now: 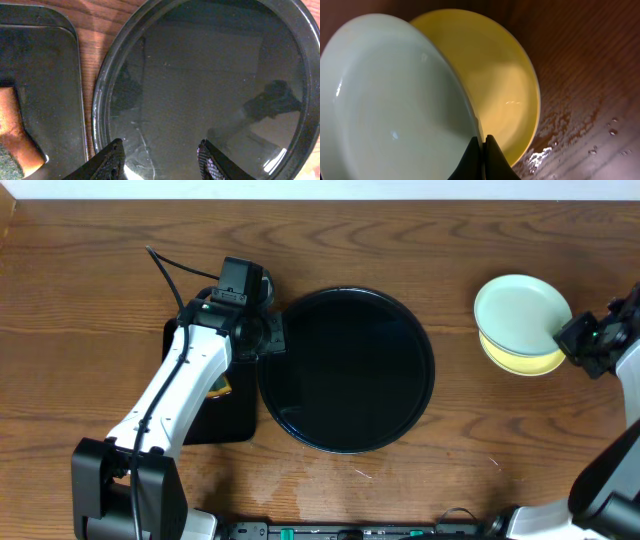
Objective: Clean dirty plates on tray and stack at the side
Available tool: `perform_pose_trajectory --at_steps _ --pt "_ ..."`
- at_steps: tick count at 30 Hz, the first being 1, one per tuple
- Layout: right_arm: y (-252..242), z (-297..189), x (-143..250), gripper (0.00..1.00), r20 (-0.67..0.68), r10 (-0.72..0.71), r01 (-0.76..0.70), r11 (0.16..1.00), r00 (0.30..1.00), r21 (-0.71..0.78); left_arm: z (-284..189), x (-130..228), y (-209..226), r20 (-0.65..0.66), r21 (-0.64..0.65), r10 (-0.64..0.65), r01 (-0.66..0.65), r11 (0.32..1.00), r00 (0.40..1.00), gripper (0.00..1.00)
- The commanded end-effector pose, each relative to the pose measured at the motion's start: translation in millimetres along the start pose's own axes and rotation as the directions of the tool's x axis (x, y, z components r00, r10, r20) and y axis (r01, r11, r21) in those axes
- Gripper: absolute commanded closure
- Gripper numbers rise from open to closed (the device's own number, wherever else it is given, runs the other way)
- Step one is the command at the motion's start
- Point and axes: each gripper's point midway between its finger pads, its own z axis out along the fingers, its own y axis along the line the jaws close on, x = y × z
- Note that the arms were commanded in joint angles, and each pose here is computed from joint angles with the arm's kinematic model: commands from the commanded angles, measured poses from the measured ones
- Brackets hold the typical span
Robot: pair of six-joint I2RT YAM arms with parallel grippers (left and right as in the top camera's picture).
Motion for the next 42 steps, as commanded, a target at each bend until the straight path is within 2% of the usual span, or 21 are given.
perform_pose_trajectory --at_steps 1,4,5,6,7,10,12,15,20,25,29,33,36,42 --pt "2 13 3 0.99 -0.034 -0.002 0.001 1.000 0.999 -0.019 5 6 4 -0.018 -0.013 0.009 -0.009 1.000 1.000 0.51" --pt "-10 13 -2 0.99 -0.008 0.005 -0.005 0.999 1.000 0.045 5 6 4 -0.018 -0.013 0.009 -0.009 1.000 1.000 0.51" --pt "-10 11 -4 0.94 0.005 0.004 -0.005 0.999 1.000 0.050 5 6 4 -0.019 -0.013 0.009 -0.009 1.000 1.000 0.51" --pt "-8 8 -7 0.75 0.019 0.000 -0.001 0.999 1.000 0.043 5 6 4 -0.020 -0.013 0.009 -0.009 1.000 1.000 0.51" --pt "-7 6 -8 0.64 0.026 -0.004 0.003 0.999 1.000 0.039 5 6 4 -0.021 -0.014 0.008 -0.009 1.000 1.000 0.51" --pt "3 -13 -12 0.49 0.065 -0.020 0.019 1.000 0.998 0.014 5 6 4 -0.021 -0.014 0.008 -0.009 1.000 1.000 0.51" --pt "16 -27 -11 0.45 0.089 -0.055 0.056 0.998 0.995 -0.015 5 6 4 -0.021 -0.014 0.008 -0.009 1.000 1.000 0.51" --pt "47 -50 -3 0.45 0.113 -0.132 0.144 0.984 0.985 -0.108 5 6 4 -0.021 -0.014 0.008 -0.009 1.000 1.000 0.51" --pt "114 -83 35 0.46 0.153 -0.325 0.355 0.899 0.933 -0.259 4 6 4 -0.021 -0.014 0.008 -0.009 1.000 1.000 0.50" --pt "159 -84 96 0.47 0.128 -0.555 0.564 0.764 0.822 -0.313 1 7 4 -0.020 -0.013 0.008 -0.008 1.000 1.000 0.51" --pt "178 -77 146 0.48 0.092 -0.721 0.701 0.624 0.687 -0.346 -16 6 1 -0.006 -0.010 0.009 -0.009 1.000 1.000 0.51" --pt "193 -74 182 0.48 0.098 -0.823 0.786 0.488 0.559 -0.380 -46 2 6 0.057 -0.002 -0.011 0.011 1.000 0.998 0.51" --pt "200 -76 198 0.48 0.115 -0.860 0.817 0.418 0.496 -0.396 -71 -1 16 0.111 -0.001 -0.042 0.042 0.999 0.993 0.50" --pt "209 -79 218 0.47 0.129 -0.887 0.835 0.357 0.444 -0.418 -111 -2 35 0.202 -0.003 -0.099 0.102 0.995 0.974 0.50"
